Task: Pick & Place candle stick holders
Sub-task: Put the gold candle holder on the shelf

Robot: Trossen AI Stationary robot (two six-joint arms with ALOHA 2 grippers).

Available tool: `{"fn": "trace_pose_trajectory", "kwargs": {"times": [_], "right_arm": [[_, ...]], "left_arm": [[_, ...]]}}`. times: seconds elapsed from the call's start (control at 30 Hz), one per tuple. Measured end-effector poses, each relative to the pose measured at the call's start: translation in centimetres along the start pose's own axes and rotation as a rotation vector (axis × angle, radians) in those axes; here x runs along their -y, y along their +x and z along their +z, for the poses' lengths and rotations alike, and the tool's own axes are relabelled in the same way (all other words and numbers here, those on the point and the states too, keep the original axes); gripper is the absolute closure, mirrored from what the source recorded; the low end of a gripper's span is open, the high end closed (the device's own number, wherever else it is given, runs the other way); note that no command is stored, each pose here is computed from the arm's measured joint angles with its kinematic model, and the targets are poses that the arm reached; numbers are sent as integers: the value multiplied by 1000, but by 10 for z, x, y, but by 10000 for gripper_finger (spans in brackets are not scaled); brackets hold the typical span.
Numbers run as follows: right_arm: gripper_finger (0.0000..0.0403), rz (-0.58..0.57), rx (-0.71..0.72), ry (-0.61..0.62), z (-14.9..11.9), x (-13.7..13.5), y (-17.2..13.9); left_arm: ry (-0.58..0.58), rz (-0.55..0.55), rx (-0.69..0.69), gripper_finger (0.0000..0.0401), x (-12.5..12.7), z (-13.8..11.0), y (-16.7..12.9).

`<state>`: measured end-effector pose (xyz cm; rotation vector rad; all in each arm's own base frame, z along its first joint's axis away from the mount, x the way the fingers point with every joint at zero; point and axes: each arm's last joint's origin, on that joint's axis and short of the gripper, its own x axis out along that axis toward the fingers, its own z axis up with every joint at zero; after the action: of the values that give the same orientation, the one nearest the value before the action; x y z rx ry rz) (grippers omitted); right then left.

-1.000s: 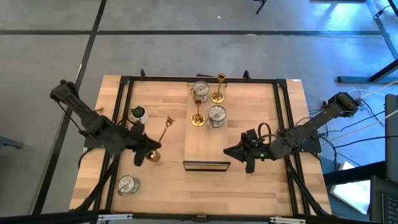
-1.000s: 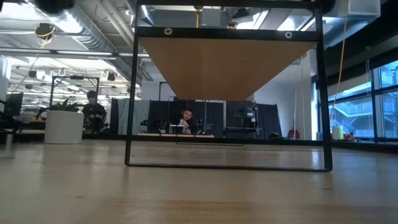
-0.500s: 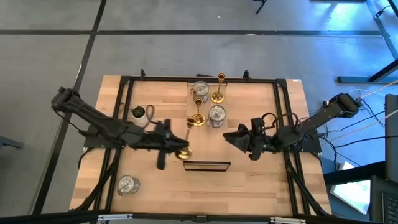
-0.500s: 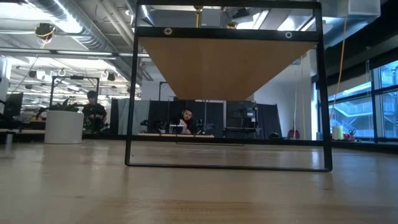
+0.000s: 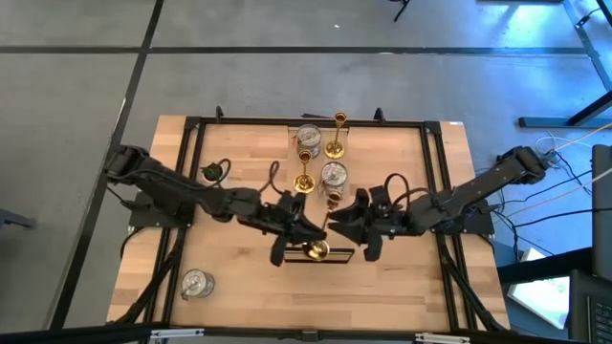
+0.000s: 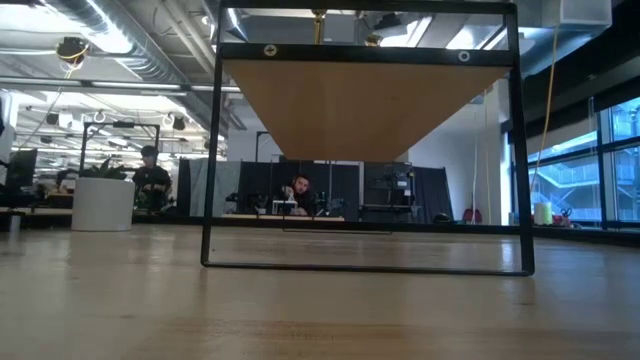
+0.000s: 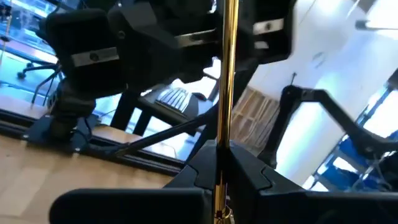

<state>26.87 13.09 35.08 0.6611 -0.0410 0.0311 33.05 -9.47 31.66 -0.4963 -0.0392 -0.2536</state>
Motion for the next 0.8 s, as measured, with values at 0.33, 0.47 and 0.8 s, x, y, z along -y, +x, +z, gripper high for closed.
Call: {"fn": "trace_pose_trajectory", "kwargs": {"times": [0.33,0.47,0.8], "right_arm": [[250,11,-17,7,-4,-3,10],[297,11,-18,7,-4,-3,10],[388,-37,-31,-25,-7,0,10]], "left_arm": [[27,39,-37,389,-1,6,14],[20,40,-33,389,-1,6,14],[-57,-3,-82,378,-2,10,10]]}}
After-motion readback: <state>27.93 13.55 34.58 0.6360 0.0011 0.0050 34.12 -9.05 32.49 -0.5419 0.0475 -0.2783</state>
